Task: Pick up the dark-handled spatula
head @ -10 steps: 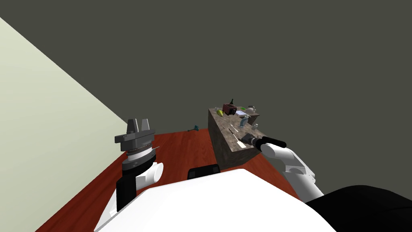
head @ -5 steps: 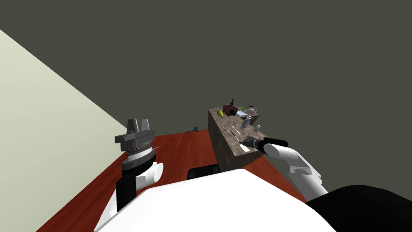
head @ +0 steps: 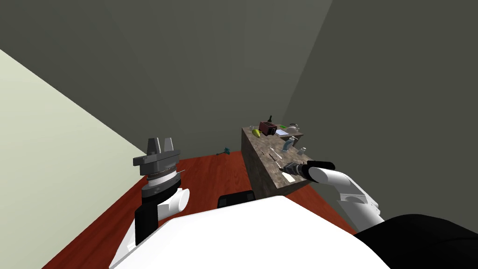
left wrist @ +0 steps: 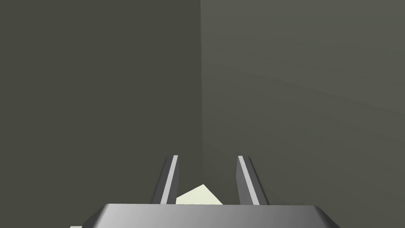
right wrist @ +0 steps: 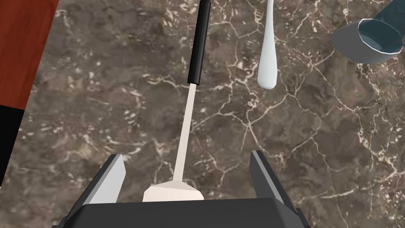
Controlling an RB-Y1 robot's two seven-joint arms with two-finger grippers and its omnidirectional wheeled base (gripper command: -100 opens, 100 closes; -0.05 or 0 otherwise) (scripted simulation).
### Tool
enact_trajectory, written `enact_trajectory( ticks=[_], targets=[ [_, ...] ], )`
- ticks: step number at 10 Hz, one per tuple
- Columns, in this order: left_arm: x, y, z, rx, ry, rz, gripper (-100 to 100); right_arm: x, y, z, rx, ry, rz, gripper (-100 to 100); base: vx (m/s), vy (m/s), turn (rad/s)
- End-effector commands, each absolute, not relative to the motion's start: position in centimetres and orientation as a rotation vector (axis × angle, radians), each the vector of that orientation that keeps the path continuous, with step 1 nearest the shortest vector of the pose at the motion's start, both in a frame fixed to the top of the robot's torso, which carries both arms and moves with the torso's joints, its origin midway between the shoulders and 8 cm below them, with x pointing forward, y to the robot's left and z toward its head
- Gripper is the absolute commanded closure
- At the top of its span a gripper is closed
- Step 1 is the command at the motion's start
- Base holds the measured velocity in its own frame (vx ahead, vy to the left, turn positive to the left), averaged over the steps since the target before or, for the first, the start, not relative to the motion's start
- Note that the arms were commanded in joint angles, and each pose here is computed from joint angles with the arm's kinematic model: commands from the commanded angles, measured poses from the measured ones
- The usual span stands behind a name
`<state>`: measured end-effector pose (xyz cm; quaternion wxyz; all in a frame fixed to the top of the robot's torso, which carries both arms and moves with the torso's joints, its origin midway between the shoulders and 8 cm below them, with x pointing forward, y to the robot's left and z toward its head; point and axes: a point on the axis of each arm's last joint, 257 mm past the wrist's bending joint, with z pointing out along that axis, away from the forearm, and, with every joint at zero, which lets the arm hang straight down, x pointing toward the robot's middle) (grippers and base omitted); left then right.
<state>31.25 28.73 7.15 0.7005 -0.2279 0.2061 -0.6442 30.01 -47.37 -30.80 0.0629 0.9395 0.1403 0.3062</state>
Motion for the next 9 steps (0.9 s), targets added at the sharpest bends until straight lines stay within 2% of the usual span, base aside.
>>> enact_trajectory(
  ticks=[1,9],
  targets=[
    [31.3,28.7,7.1,-0.508,0.459,-1.435,0,28.6,-47.4,-31.4,2.906,0.372,0.865,-100,0.087,0.007,-0.033],
    [31.3,28.7,7.1,-0.508,0.459,-1.435,0,22.7,-47.4,-33.3,3.133,0.161,0.561,-100,0.106,0.003,-0.032]
  ],
)
